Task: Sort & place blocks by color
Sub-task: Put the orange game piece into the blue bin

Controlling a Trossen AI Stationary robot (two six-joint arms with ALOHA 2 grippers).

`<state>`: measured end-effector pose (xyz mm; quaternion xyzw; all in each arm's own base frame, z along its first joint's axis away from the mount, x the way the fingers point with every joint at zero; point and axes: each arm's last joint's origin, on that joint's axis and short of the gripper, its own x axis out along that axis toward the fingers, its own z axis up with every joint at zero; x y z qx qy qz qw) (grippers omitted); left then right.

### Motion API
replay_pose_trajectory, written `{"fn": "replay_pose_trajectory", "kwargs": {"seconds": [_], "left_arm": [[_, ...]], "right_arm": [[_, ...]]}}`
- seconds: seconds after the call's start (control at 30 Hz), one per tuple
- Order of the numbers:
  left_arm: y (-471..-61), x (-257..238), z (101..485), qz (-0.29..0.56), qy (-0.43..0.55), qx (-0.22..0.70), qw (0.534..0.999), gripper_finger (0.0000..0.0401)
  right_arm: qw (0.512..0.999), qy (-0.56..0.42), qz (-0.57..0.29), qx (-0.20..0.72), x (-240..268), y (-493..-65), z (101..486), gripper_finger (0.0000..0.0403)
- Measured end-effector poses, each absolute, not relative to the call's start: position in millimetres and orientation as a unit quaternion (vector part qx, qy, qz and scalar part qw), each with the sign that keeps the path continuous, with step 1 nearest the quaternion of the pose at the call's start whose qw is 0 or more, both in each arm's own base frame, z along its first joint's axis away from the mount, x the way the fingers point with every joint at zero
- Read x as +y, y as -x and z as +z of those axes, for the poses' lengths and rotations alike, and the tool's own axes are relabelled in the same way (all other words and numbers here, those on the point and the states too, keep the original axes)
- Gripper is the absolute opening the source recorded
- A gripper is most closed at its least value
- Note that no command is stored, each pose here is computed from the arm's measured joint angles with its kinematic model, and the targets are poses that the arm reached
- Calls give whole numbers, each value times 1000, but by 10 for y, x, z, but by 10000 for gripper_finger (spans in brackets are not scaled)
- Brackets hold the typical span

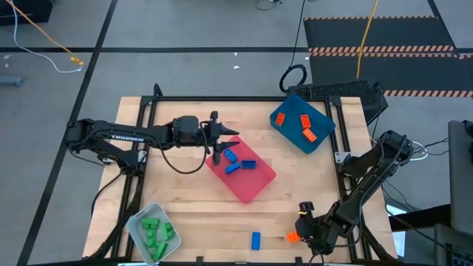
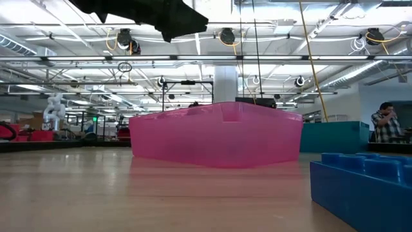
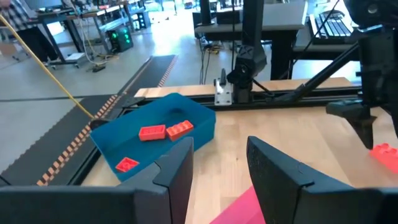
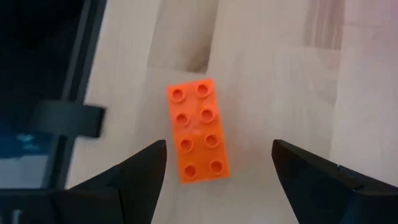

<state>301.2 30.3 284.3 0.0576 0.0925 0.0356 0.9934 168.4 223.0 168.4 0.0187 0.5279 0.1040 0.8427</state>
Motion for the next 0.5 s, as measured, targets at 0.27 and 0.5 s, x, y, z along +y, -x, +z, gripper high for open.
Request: {"fn": "replay_pose_trajectory", "kwargs": {"seconds": [0.27, 0.5], "left_arm": [[-3003, 371, 2835, 47, -54, 97, 993, 152], [-3003, 369, 2835, 47, -50, 97, 993, 152]], "right_arm": [[836, 5, 104, 539, 2304, -1657, 1539, 283], [829, 27, 98, 551, 2349, -1665, 1377, 282]]}}
